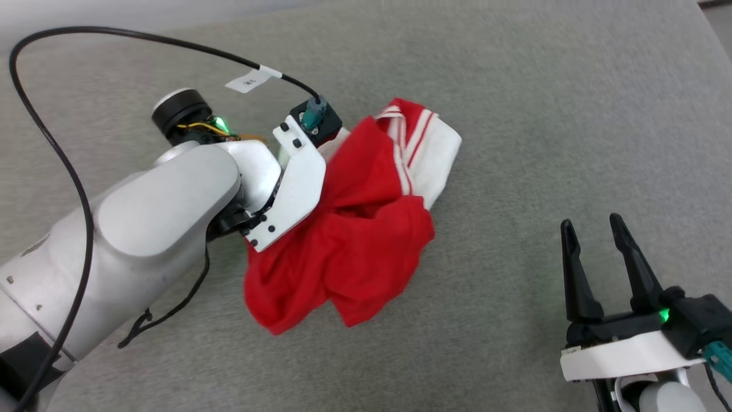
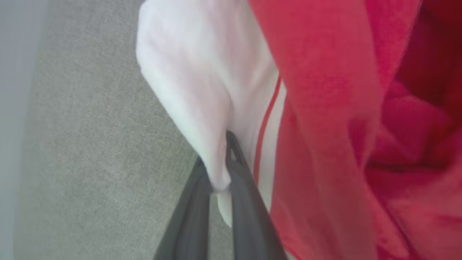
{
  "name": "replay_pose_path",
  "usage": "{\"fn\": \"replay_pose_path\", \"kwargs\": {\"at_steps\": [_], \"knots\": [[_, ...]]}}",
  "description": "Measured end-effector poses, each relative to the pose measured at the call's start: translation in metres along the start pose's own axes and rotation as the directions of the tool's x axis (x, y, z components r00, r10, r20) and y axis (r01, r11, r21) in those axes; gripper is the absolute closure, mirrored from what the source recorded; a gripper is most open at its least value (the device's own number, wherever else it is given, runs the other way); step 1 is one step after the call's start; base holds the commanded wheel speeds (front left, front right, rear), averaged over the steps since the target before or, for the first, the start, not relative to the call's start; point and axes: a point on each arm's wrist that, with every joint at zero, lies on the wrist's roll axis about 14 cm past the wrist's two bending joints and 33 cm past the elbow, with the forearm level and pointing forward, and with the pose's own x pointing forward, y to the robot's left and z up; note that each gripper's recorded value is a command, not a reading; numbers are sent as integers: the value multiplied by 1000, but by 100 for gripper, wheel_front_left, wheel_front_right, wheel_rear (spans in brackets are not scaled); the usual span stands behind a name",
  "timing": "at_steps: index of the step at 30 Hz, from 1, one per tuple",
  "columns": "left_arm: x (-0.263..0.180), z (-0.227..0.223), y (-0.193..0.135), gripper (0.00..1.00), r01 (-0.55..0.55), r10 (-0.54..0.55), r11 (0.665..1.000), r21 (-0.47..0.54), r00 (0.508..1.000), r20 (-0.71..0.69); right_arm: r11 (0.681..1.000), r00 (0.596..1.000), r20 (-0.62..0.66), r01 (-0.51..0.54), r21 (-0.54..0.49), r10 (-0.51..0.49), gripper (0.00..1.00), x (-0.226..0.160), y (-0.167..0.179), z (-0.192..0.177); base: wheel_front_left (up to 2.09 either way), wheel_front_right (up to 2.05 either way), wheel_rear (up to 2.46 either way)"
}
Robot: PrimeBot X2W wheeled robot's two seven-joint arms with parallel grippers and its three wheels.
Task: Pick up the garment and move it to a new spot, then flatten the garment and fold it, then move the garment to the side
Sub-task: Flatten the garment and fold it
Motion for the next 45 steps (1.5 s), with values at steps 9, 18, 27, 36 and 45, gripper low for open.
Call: {"fn": "replay_pose_path", "kwargs": {"at_steps": [9,18,27,36,45], "knots": [[-63,-53,38,100,-157,175,973,-168,980,96,993,992,45,-122,4,122,0,6,39,11,0,0,0],[-83,-170,28,100,-239,243,872,-428,969,-46,978,977,52,-206,15,205,0,6,67,12,0,0,0],[-64,-214,1,8,-220,189,799,-560,975,-112,980,979,49,-200,13,199,0,2,65,12,0,0,0],[-120,-193,63,0,-397,425,792,-463,904,-47,983,981,62,-183,9,182,0,-11,59,19,0,0,0],[-186,-88,118,0,-490,566,805,-335,804,185,986,984,71,-167,11,166,0,-18,54,23,0,0,0]]}}
